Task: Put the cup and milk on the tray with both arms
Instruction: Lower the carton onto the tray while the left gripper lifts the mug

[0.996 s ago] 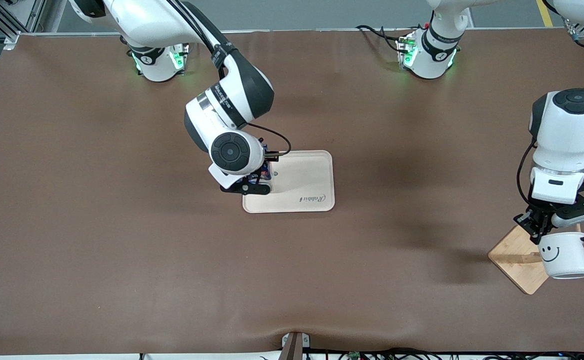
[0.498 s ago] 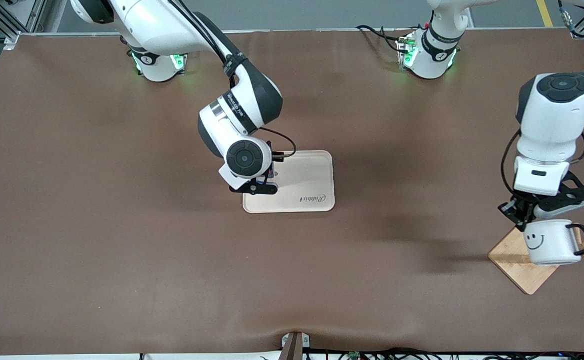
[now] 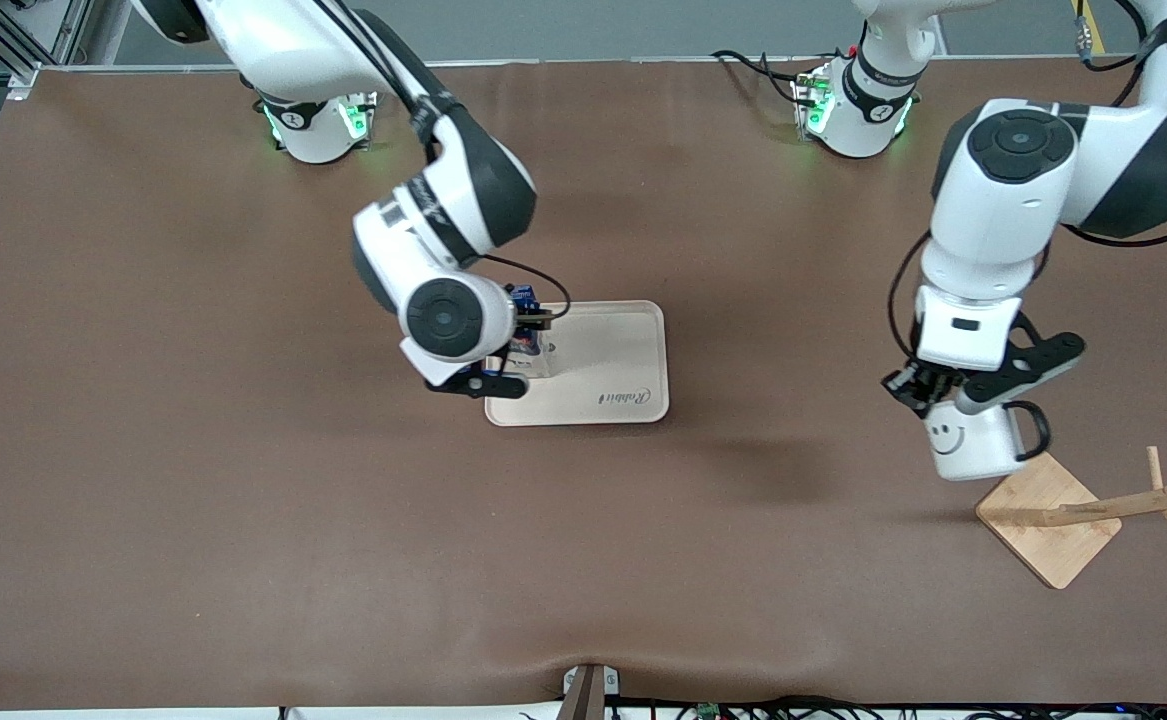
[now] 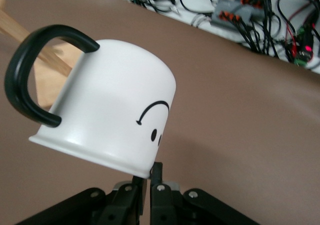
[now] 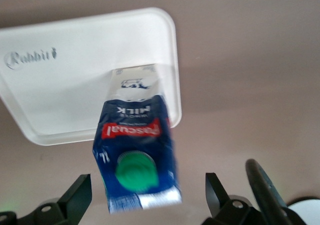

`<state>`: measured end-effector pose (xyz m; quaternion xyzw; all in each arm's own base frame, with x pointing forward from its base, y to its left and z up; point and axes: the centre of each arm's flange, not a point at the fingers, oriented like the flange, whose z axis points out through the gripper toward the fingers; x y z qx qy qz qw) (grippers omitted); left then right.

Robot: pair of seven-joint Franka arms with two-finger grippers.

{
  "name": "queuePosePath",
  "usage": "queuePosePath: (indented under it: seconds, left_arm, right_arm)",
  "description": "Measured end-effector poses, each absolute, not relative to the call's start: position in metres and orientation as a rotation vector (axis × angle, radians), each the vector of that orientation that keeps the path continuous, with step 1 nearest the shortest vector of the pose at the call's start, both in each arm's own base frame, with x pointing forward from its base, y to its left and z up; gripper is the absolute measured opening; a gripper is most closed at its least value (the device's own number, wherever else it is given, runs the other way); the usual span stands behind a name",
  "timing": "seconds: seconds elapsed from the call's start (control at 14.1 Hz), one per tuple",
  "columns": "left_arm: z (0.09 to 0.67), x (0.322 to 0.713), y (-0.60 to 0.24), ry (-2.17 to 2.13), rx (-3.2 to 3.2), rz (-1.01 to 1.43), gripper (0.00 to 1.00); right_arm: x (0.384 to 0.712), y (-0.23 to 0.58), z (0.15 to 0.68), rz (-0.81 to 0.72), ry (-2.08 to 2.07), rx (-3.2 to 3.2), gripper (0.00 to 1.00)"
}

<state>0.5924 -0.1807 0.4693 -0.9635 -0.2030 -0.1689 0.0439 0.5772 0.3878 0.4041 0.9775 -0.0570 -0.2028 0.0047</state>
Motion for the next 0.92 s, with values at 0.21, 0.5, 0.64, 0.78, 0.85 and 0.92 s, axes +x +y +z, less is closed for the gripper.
queuePosePath:
  seconds: [0.21,0.5,0.64,0.78,0.85,0.92]
  left_arm:
    - [0.458,0.576,-0.239,-0.618,-2.996,-0.353,0.07]
    - [0.451,0.549,-0.348,-0.638,-3.033,-0.146,0.07]
    - [0.436,0.541,-0.386,-0.678,-3.063,-0.018,0.07]
    - [0.406,0.536,-0.409,-0.700,-3.072,0.124,0.07]
    - [0.390,0.533,-0.416,-0.705,-3.072,0.198,0.07]
    - [0.376,0.532,-0.422,-0.721,-3.071,0.276,0.07]
  right_arm:
    - [0.599,0.335,0.475,-0.587,-0.266,3.103,1.00]
    - [0.616,0.230,0.556,-0.477,-0.481,3.127,1.00]
    - [0.623,0.161,0.585,-0.419,-0.594,3.137,1.00]
    - [0.617,0.109,0.612,-0.327,-0.593,3.083,1.00]
    - [0.611,0.095,0.619,-0.298,-0.576,3.039,1.00]
    - [0.605,0.082,0.620,-0.281,-0.567,3.012,1.00]
